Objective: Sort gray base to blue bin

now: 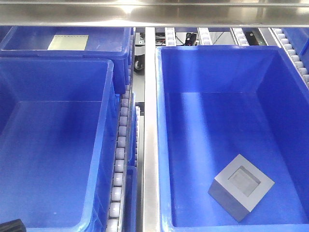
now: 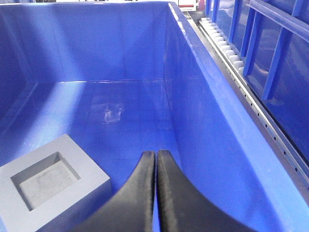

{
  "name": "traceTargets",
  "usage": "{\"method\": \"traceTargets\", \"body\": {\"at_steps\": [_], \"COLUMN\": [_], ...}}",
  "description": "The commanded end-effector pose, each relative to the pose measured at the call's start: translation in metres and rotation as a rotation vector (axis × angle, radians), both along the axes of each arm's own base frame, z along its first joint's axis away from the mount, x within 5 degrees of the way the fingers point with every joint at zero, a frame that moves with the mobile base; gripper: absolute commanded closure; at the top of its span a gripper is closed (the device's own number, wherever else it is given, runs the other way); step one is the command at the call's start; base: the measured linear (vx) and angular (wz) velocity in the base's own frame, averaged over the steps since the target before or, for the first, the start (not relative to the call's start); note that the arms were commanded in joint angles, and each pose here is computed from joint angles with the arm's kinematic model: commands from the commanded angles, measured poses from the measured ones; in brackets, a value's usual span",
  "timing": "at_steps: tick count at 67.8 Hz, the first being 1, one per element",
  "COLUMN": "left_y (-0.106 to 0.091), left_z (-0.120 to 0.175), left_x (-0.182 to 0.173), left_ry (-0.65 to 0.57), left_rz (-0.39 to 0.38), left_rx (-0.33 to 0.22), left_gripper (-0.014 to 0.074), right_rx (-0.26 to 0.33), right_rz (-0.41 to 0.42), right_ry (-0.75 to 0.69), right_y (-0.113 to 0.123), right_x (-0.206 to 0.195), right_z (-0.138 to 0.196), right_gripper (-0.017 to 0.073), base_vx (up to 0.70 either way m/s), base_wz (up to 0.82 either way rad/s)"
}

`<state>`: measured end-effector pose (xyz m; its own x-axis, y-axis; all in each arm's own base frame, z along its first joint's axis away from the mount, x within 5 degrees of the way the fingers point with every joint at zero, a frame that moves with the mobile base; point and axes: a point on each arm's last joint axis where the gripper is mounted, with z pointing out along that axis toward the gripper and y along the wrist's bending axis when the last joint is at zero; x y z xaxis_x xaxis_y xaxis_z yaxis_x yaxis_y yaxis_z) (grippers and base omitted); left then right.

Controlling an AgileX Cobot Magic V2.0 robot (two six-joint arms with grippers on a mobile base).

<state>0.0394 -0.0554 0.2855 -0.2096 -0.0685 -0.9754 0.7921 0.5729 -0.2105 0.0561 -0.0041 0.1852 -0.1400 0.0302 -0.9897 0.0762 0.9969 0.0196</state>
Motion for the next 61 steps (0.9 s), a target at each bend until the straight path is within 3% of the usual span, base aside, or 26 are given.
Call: {"method": "traceTargets", "body": {"at_steps": [1,52,61], "left_y": [-0.0006,-0.0024,0.0014], "left_z": [0.0137,0.013,0.0119], "left_x": [-0.0006,-0.0029,0.0012], "left_ry": [-0.037,-0.116,-0.116], "left_rz": [-0.01,-0.043,0.038], "left_rx": [-0.075,-0.03,-0.012], "left_gripper": [0.0601,0.0601,0.0601], "right_rx": [-0.023,-0.023,-0.023], "right_rz": [-0.004,-0.004,-0.004], "right_ry": [-0.038,-0.038,-0.038], "right_y": [-0.0006,-0.0006,-0.0006], "right_x": [0.0018,0.0018,0.0018], "right_z": [0.0037,0.0037,0.0037], "right_gripper": [0.0564,0.0564,0.0564], "base_vx": [0.0,0.0,0.0], "base_wz": [0.0,0.0,0.0]}}
